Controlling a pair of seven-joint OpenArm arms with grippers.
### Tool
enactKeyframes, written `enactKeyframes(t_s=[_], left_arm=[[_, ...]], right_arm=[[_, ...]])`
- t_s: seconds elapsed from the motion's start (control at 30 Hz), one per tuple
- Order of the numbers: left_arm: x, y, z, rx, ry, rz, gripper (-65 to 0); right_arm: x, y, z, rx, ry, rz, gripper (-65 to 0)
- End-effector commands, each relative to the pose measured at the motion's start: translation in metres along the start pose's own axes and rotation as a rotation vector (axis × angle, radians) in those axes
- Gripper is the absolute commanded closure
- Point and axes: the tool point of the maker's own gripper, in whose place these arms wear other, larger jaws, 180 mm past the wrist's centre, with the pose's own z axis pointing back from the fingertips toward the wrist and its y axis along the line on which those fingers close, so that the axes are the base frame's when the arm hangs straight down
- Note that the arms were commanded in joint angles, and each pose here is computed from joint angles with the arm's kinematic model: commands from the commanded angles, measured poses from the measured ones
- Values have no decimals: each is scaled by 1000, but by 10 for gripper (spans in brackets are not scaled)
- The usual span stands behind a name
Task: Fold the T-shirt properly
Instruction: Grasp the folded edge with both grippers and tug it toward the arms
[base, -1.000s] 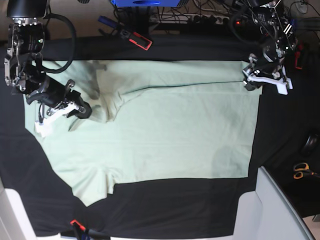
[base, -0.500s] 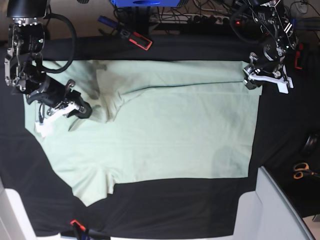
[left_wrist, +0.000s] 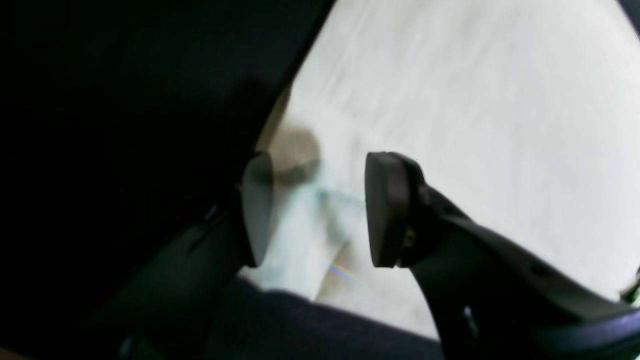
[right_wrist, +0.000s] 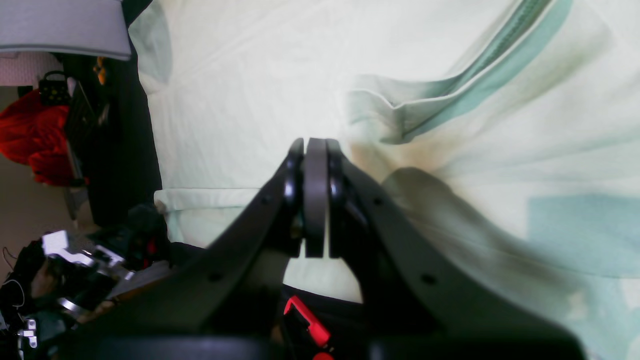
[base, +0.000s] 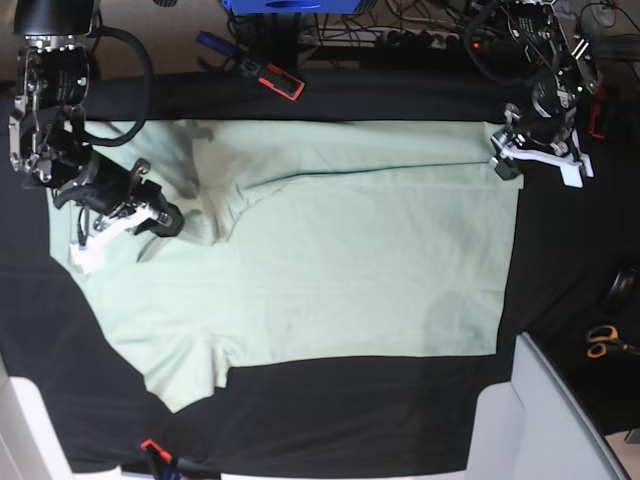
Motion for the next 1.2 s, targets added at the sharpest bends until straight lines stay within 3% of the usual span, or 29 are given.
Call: enactKeyframes(t_s=[0.0, 0.4, 1.0, 1.17], left_arm=[[16, -2, 2, -12, -50, -7, -294], [17, 25, 11, 52, -73, 57, -292], [20, 18, 5, 37, -77, 68, -292], [9, 6, -5, 6, -38, 56, -292]], right_arm=[[11, 6, 3, 22, -30, 17, 0], [10, 6, 2, 22, -28, 16, 0], [9, 7, 2, 24, -28, 14, 0], [10, 6, 2, 23, -30, 13, 0]])
